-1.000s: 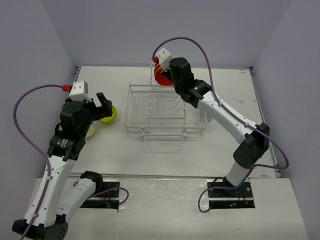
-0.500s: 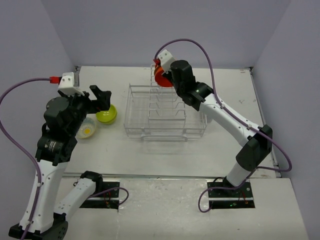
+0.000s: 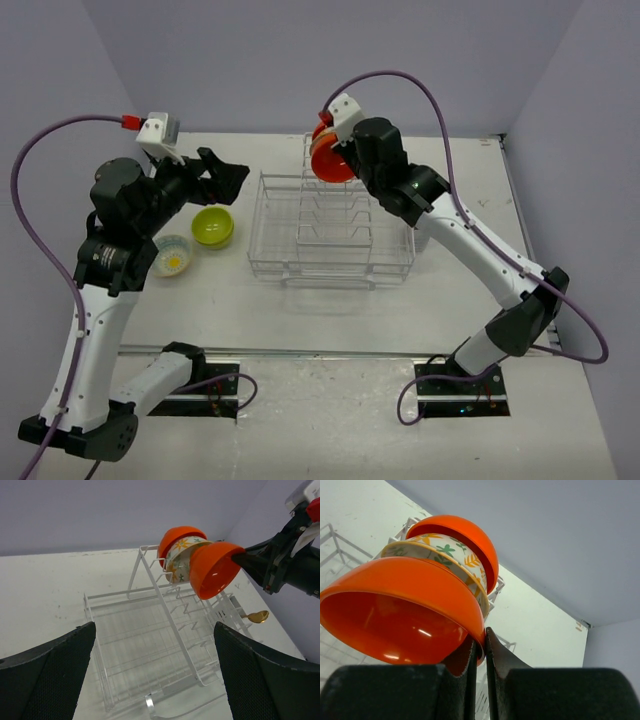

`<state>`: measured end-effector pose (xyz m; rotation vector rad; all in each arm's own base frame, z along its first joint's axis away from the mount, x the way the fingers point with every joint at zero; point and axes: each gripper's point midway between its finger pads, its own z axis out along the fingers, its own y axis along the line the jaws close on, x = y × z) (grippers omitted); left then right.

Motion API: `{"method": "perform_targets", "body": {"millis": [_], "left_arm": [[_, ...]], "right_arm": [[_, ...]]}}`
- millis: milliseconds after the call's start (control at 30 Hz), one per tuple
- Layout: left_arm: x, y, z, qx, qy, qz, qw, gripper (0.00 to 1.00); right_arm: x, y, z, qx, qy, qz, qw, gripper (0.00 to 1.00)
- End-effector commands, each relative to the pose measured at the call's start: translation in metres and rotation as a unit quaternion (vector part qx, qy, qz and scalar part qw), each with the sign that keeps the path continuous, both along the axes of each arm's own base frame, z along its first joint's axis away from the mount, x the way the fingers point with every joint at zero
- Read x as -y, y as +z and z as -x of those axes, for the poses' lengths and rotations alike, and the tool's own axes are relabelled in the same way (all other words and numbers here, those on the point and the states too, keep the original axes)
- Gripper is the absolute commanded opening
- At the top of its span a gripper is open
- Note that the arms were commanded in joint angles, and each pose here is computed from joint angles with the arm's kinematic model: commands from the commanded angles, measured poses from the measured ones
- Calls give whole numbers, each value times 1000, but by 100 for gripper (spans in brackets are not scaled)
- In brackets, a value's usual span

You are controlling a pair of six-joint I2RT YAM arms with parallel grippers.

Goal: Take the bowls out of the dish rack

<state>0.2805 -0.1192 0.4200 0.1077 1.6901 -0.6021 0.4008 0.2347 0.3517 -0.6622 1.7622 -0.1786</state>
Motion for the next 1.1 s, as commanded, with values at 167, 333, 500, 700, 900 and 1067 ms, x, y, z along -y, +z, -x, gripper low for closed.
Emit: {"method": "perform_targets", "body": {"millis": [167,333,500,700,900,1067], "left_arm": [[79,26,-1,23,-85,-31,996,100],[119,-6,-15,-17,-13,-139,990,100],[113,-18,-36,-34,63,-172,983,71],[117,-31,-46,-54,86,-202,974,54],[148,-46,-45,-67,19,-200,977,41],[151,-53,-48,-75,19,-212,974,15]], "right_arm": [[-4,39,40,-75,7,-121,990,0],[-12,16,63,-177,8,-138,975,0],[-15,6,81,-211,13,-169,963,0],[-13,15,94,-210,27,-191,959,0],[-18,23,101,-210,48,-200,956,0],[-17,28,101,-202,48,-206,956,0]]}}
